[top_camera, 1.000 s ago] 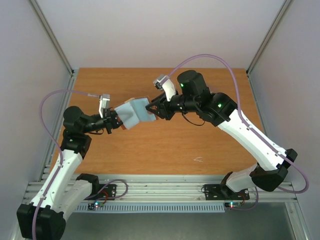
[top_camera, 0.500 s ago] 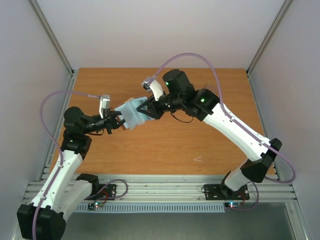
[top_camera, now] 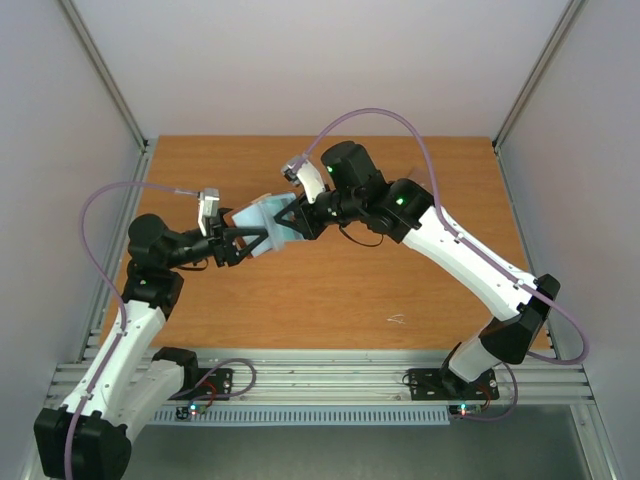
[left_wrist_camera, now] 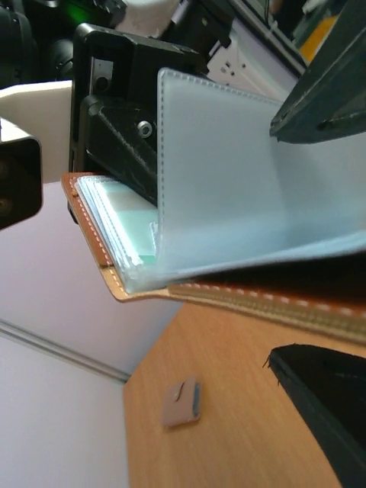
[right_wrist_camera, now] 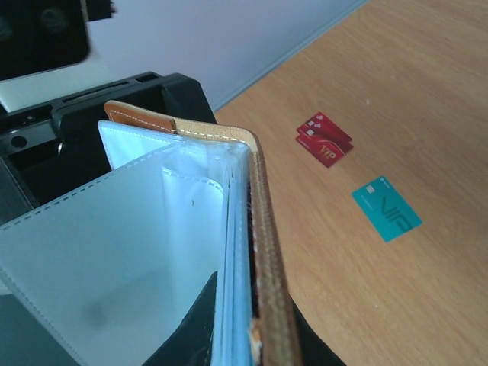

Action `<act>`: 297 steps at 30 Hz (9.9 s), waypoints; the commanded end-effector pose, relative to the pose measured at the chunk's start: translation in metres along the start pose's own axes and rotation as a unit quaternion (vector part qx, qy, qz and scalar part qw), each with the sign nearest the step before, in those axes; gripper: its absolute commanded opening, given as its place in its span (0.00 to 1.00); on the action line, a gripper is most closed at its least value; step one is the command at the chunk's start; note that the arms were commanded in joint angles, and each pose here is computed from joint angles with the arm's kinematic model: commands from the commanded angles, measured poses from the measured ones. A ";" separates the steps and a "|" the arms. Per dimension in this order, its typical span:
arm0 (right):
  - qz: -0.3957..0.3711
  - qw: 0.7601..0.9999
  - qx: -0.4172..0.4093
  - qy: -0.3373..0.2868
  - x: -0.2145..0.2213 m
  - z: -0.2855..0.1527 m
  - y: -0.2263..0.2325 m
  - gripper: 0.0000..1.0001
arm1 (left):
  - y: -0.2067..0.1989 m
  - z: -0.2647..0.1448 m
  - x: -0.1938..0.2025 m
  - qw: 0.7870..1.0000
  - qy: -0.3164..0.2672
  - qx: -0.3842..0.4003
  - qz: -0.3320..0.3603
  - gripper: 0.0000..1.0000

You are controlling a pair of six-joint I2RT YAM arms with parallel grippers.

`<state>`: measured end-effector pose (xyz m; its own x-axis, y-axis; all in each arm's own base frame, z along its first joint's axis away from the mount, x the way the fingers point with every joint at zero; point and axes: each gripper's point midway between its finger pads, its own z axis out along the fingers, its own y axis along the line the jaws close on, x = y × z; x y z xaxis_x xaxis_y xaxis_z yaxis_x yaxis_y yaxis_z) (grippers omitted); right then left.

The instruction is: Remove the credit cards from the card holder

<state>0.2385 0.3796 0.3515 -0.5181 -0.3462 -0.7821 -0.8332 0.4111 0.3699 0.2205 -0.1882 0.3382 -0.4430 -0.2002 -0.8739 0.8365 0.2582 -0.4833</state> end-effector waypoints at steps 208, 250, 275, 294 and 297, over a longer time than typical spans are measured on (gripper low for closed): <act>0.082 0.984 -0.141 -0.071 -0.021 -0.042 -0.003 0.43 | -0.005 -0.022 -0.030 0.993 -0.050 -0.067 0.080 0.00; 0.059 0.982 -0.169 -0.063 -0.018 -0.037 0.014 0.37 | 0.005 -0.024 -0.031 0.993 -0.072 -0.084 0.048 0.00; 0.079 0.994 -0.038 -0.064 -0.019 -0.001 -0.020 0.06 | -0.004 -0.022 -0.029 0.995 -0.065 -0.060 0.055 0.00; 0.024 0.990 -0.121 -0.068 -0.023 -0.014 0.018 0.36 | -0.003 -0.022 -0.028 0.995 -0.070 -0.062 0.047 0.00; 0.031 0.991 -0.109 -0.076 -0.017 -0.027 0.007 0.37 | -0.004 -0.022 -0.029 0.994 -0.070 -0.062 0.048 0.00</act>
<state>0.2468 0.3853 0.3597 -0.5995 -0.2203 -0.7695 -0.7950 0.2751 0.5406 0.2310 -0.1615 0.3490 -0.3745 -0.2891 -0.8810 0.7841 0.4085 -0.4673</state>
